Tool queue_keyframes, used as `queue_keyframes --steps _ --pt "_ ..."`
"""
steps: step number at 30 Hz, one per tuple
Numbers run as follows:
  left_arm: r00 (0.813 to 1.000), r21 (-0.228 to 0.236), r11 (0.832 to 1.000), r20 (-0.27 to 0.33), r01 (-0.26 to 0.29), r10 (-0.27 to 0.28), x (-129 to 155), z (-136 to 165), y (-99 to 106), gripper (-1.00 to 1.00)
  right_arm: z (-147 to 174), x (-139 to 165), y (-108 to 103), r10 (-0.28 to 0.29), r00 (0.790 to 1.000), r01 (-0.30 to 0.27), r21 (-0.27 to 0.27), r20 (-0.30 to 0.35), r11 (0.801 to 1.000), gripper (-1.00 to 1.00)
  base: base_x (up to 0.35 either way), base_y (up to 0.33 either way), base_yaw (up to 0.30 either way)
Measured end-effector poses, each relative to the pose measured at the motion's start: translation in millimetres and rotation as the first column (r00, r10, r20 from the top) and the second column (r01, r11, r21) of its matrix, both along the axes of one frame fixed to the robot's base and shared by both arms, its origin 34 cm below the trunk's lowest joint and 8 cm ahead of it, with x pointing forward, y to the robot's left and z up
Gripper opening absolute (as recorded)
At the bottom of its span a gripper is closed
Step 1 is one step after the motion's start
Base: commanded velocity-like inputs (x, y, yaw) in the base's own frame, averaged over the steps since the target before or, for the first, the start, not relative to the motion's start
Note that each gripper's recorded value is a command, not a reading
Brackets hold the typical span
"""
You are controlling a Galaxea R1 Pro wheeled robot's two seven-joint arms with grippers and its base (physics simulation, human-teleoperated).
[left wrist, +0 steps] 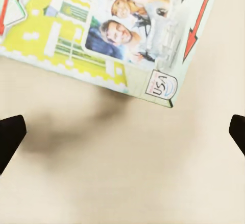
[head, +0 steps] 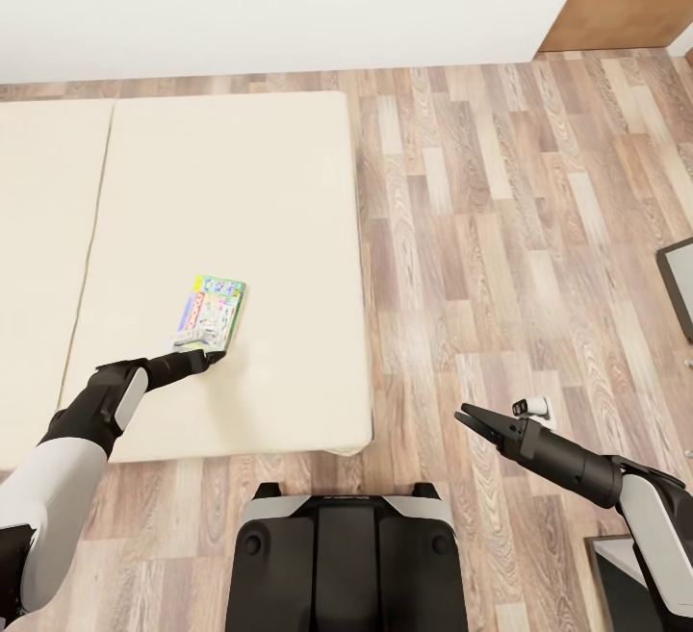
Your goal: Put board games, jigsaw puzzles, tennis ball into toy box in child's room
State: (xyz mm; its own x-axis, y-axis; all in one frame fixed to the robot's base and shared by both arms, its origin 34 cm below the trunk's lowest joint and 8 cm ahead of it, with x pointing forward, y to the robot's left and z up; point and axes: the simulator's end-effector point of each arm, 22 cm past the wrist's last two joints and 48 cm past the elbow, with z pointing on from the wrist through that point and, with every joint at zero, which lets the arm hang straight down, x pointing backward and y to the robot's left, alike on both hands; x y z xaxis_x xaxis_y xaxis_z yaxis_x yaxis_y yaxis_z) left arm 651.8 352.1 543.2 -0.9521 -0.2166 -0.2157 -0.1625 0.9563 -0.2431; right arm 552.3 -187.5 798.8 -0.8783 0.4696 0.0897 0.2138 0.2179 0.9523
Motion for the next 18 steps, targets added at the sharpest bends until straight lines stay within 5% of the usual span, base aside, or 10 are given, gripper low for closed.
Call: queue_keyframes --steps 18 --pt "1.0 -0.001 1.0 -0.001 0.0 0.0 -0.3 -0.2 -0.3 1.0 0.0 0.1 -0.1 0.0 1.0 0.0 0.0 0.0 1.0 1.0 0.004 0.065 0.0"
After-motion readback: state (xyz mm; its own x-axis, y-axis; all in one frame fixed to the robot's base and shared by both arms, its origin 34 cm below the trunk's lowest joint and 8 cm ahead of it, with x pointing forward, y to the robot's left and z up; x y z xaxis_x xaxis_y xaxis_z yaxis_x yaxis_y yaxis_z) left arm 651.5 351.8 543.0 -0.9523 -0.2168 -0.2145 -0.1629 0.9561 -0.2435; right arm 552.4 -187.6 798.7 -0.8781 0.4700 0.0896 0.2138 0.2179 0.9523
